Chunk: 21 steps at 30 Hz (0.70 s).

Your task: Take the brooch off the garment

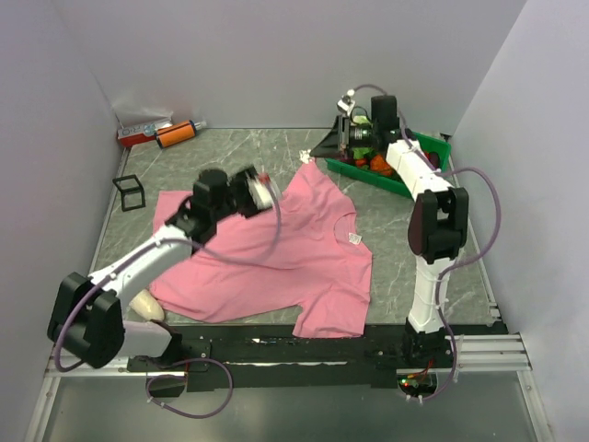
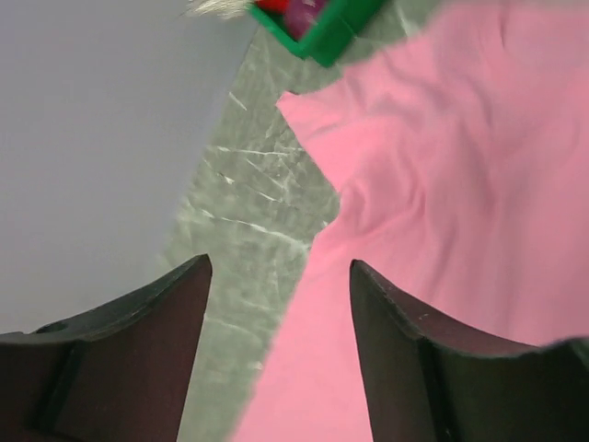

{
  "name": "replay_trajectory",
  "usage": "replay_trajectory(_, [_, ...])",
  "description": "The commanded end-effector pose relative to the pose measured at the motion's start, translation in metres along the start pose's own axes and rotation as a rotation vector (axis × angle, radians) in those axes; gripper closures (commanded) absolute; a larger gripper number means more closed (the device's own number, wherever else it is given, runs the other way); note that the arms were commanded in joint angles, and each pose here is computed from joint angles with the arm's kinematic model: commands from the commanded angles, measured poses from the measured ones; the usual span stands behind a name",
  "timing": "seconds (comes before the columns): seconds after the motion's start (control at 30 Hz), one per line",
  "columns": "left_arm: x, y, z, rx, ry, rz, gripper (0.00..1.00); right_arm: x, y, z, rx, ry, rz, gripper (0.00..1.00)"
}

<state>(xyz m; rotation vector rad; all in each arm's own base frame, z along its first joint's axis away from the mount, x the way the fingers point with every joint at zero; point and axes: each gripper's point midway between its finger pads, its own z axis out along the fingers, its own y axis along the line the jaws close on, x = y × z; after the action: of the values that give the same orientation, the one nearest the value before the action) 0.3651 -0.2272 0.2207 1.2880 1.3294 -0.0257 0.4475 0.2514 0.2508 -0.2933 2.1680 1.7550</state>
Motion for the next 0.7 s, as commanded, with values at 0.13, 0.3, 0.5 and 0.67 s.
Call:
replay_trajectory(0.13, [-0.008,0.100,0.007,-0.099,-0.107,-1.006,0.33,-0.026,0.066,-0.022,0.304,-0.183,-0.383,1.00])
replay_trajectory(0.3, [-0.017,0.152,0.023,-0.036,-0.262,-1.258,0.35,-0.034,0.104,-0.024,0.234,-0.249,-0.458,1.00])
replay_trajectory(0.5, [-0.039,0.118,0.021,0.244,-0.405,-1.375,0.35,0.005,0.116,0.004,0.119,-0.134,-0.495,1.00])
replay_trajectory(0.67, [-0.031,0.094,0.024,0.348,-0.399,-1.383,0.36,0.013,0.115,0.018,0.074,-0.074,-0.525,1.00])
